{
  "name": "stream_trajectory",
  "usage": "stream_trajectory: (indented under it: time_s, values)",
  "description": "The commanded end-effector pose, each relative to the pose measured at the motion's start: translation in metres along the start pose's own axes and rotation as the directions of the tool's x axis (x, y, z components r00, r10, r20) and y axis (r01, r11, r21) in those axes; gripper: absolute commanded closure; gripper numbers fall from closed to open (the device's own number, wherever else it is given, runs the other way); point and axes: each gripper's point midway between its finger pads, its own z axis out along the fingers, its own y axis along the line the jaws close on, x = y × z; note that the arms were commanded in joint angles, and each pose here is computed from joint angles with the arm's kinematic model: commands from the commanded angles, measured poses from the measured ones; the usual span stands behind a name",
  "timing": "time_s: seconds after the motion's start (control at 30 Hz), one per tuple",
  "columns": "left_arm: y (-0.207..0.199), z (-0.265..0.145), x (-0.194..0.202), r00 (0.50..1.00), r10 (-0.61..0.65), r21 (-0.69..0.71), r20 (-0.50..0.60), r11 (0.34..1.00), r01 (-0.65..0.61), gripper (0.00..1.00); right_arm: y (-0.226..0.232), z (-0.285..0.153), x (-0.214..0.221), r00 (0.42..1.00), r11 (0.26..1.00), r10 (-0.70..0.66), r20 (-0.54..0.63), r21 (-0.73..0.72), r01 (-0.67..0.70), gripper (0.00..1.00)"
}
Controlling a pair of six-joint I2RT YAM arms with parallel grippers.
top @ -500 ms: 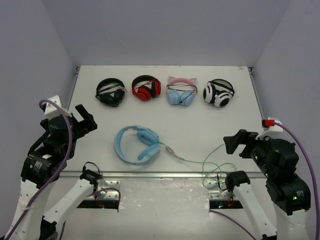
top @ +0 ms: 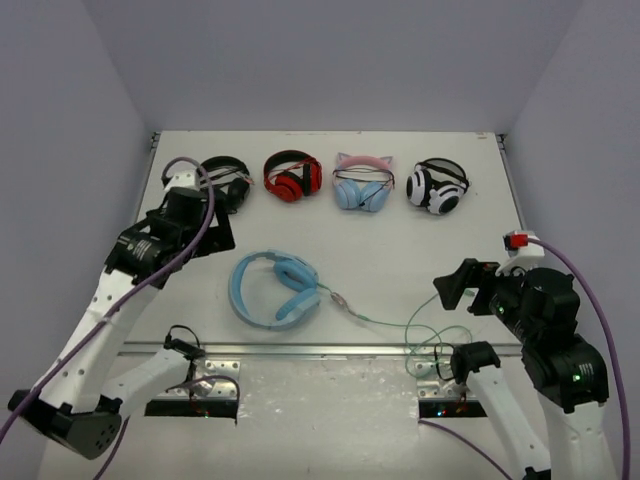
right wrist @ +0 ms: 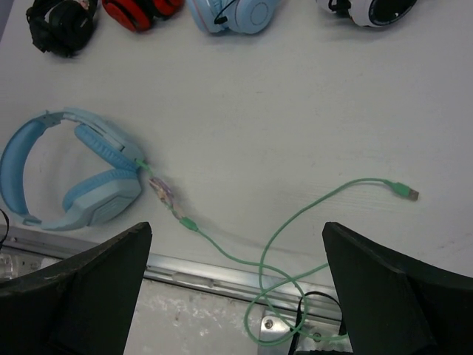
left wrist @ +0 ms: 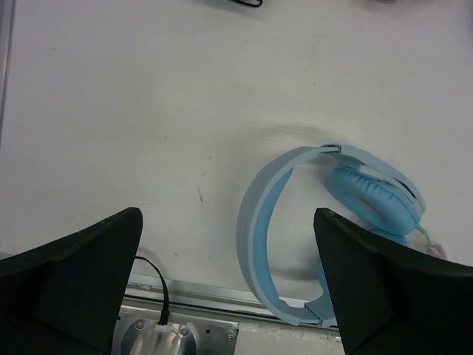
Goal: Wrap the headphones
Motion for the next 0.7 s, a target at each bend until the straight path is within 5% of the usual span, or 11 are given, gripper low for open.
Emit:
stream_trajectory:
  time_s: [0.0, 0.3, 0.57, 0.67]
  values:
    - [-0.020, 0.021, 0.011, 0.995, 0.064, 0.031, -0.082, 0.998, -0.061, 0.00, 0.013, 0.016, -0.003, 1.000, 0.997, 0.001, -0.013, -0.071, -0.002, 0.01]
    - [-0.048, 0.079, 0.086, 0.924, 0.209, -0.052, -0.321, 0.970, -0.238, 0.00, 0.026, 0.039, -0.008, 0.999, 0.988, 0.033, -0.018, -0.149, -0.035, 0.01]
    - [-0.036, 0.091, 0.126, 0.892, 0.154, -0.132, -0.425, 0.964, -0.229, 0.00, 0.031, 0.044, -0.025, 1.000, 0.986, 0.014, 0.018, -0.165, -0.010, 0.01]
    - [-0.026, 0.094, 0.162, 0.827, 0.148, -0.153, -0.543, 0.950, -0.271, 0.04, 0.040, 0.047, -0.029, 0.999, 0.976, 0.029, 0.031, -0.215, -0.022, 0.01]
